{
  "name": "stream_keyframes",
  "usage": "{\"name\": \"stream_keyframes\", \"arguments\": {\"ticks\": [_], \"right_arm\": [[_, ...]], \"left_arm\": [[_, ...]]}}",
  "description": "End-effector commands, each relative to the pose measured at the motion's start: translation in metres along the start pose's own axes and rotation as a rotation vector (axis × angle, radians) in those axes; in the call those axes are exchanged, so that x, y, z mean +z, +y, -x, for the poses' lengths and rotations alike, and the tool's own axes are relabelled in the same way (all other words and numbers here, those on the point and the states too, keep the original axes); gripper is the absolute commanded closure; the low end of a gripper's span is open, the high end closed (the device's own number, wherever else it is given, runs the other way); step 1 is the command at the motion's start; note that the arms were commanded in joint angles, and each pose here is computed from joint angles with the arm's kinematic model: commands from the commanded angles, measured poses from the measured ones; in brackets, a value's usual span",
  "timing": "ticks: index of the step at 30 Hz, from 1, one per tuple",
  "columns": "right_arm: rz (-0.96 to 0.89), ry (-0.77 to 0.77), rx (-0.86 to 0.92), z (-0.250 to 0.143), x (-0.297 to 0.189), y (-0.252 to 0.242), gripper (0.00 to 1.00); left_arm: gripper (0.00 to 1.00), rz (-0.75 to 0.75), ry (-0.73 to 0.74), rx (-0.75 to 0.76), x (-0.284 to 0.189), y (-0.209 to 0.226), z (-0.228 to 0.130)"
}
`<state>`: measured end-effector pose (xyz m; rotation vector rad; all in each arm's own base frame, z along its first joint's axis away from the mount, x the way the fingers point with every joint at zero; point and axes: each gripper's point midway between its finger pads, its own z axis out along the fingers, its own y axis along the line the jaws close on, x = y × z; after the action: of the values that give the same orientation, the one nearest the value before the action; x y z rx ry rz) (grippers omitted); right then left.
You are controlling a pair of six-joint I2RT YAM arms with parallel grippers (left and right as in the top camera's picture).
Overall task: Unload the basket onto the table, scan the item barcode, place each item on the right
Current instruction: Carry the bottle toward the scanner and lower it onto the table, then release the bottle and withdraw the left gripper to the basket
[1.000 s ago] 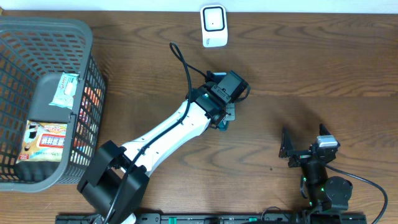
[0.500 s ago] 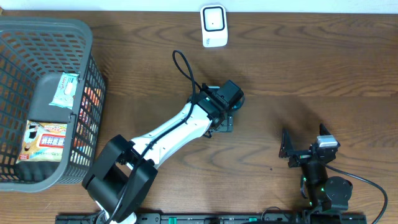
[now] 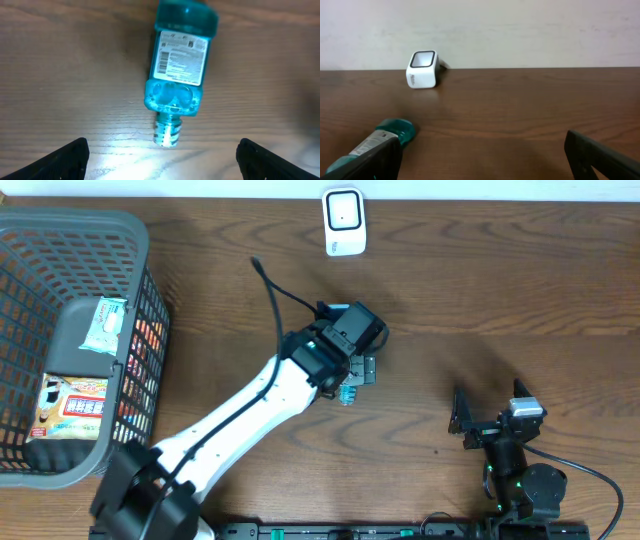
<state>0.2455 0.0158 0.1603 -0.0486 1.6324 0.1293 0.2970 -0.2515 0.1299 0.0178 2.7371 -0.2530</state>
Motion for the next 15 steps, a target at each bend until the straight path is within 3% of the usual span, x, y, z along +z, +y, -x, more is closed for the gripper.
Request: {"name": "stream_keyframes", "arguments": {"ticks": [1,15], "right_arm": [[0.002,0.001,-0.008,-0.001,0.000,0.001,0.01],[0.002,0.001,-0.009,-0.001,0.000,0.001,0.01]], "left_arm": [[0.07,-0.026,-0.053,0.026,-0.022,0.000,0.009],[0.06,-0.004,-0.304,0.107,-0.099,0.024,0.043]]}}
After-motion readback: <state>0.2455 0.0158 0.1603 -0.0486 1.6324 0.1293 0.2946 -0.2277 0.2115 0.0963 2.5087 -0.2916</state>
